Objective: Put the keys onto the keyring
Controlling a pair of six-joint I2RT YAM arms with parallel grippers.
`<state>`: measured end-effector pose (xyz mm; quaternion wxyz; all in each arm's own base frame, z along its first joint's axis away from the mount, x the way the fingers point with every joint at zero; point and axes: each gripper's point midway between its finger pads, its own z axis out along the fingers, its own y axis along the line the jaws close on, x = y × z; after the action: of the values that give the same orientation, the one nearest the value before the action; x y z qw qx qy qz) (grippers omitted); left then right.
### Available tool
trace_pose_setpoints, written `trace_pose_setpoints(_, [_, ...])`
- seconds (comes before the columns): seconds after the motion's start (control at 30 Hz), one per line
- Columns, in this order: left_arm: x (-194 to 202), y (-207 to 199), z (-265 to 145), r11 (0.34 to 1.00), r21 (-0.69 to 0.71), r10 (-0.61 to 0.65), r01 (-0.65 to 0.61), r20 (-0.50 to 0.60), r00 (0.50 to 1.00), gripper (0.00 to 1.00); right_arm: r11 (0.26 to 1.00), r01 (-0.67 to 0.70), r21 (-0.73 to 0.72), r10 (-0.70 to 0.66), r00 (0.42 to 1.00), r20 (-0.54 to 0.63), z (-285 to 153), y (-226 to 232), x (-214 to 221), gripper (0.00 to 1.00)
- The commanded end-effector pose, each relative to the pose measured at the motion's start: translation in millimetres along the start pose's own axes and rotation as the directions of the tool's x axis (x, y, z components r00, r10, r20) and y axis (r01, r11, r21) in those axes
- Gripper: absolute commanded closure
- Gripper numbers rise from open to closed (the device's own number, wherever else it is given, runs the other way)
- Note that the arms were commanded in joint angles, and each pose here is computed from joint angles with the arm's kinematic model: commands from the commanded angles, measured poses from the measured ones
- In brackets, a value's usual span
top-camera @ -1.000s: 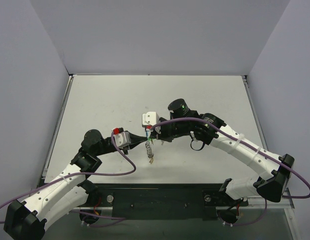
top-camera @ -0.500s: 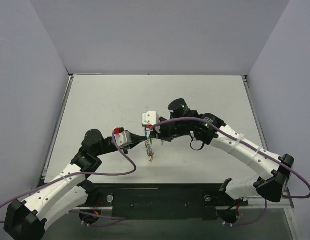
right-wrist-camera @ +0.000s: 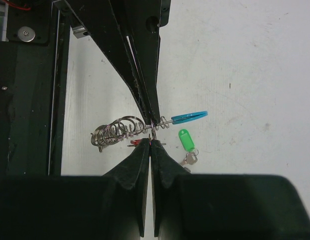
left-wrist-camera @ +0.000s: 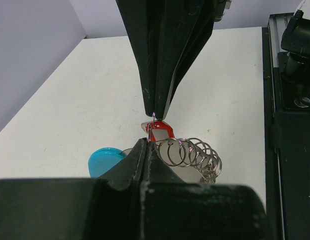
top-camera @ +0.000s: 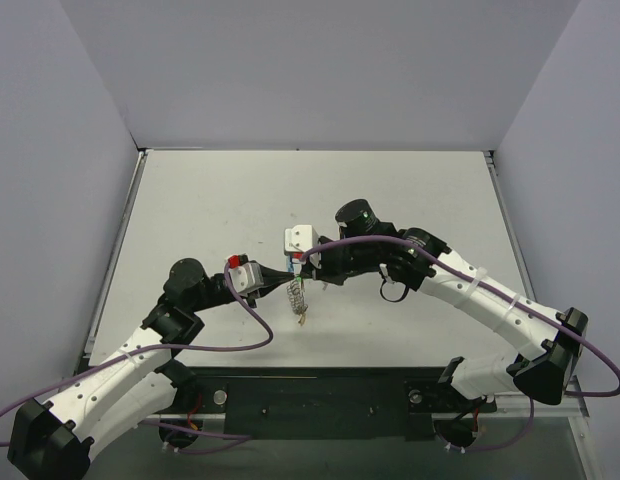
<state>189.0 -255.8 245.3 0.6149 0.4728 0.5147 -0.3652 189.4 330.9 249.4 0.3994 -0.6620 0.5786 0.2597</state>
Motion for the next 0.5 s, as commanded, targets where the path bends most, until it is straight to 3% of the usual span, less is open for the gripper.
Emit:
trace_pose_setpoints(0.0, [-32.8, 6.5, 1.5, 0.997, -0.01, 0.075, -0.074, 0.08, 0.994, 1.0, 0.999, 0.009, 0.035, -0.01, 0.999, 0.044, -8.1, -5.6, -11.7, 1.0])
trace_pose_setpoints(0.47, [-32.6, 6.9, 1.9, 0.997, -0.011, 0.071, -0.07, 0.079, 0.994, 1.0, 0.999, 0.008, 0.044, -0.01, 0.998, 0.062, -12.6, -9.3, -17.6, 1.0])
